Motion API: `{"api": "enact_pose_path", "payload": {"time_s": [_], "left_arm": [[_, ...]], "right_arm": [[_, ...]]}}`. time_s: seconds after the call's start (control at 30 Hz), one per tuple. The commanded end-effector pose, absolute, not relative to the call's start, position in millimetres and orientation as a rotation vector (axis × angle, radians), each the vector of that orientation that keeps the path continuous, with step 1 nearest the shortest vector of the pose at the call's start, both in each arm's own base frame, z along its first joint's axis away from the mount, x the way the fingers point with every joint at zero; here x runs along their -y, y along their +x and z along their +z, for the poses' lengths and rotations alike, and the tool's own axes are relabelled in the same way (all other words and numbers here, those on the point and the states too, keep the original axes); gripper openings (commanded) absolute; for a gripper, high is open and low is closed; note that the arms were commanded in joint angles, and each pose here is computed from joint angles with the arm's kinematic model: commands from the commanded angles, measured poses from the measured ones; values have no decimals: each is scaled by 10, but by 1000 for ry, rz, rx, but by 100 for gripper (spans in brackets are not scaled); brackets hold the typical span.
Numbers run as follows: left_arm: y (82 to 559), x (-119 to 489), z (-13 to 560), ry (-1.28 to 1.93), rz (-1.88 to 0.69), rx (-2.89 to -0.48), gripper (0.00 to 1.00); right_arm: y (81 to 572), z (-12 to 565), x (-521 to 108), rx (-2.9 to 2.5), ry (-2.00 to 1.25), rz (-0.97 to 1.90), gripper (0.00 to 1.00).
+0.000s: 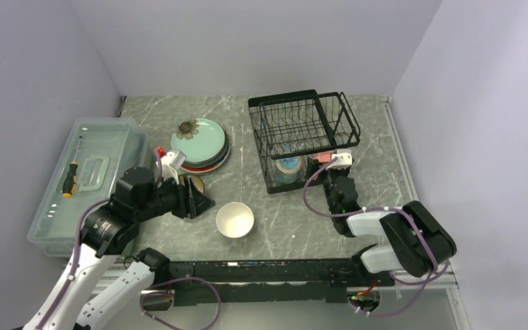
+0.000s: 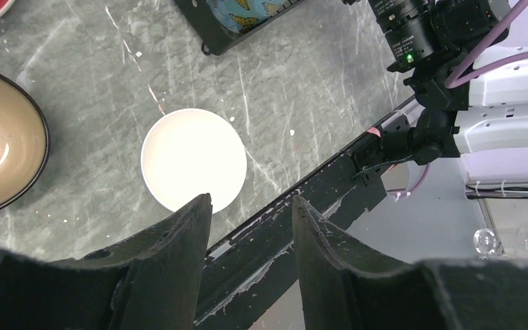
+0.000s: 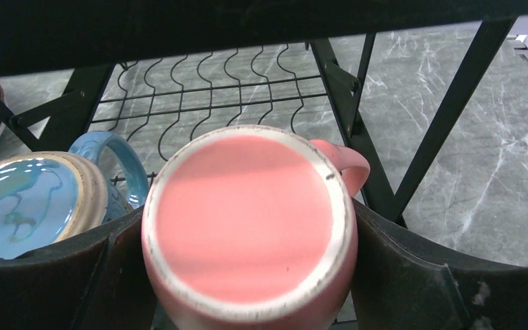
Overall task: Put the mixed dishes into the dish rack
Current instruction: Turn the cup upside down in the dish rack.
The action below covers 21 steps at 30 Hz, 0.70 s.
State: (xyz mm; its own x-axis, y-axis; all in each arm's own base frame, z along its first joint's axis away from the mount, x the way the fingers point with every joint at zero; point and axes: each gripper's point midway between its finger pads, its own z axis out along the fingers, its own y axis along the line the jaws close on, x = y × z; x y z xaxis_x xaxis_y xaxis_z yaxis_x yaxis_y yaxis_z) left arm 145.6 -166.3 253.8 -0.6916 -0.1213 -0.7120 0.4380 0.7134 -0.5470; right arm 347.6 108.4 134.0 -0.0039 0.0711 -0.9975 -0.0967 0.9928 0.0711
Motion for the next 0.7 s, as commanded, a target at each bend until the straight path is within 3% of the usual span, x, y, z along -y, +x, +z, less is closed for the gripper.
{"api": "enact_pose_path", "payload": {"time_s": [0.0, 0.67], "left_arm": [[1443, 1606, 2525, 256, -901, -2140, 52], [1407, 1571, 2544, 308, -882, -2098, 53]], "right_arm": [[3596, 1810, -1121, -1404, 37, 195, 48], [3858, 1846, -1203, -1392, 21, 190, 47]]}}
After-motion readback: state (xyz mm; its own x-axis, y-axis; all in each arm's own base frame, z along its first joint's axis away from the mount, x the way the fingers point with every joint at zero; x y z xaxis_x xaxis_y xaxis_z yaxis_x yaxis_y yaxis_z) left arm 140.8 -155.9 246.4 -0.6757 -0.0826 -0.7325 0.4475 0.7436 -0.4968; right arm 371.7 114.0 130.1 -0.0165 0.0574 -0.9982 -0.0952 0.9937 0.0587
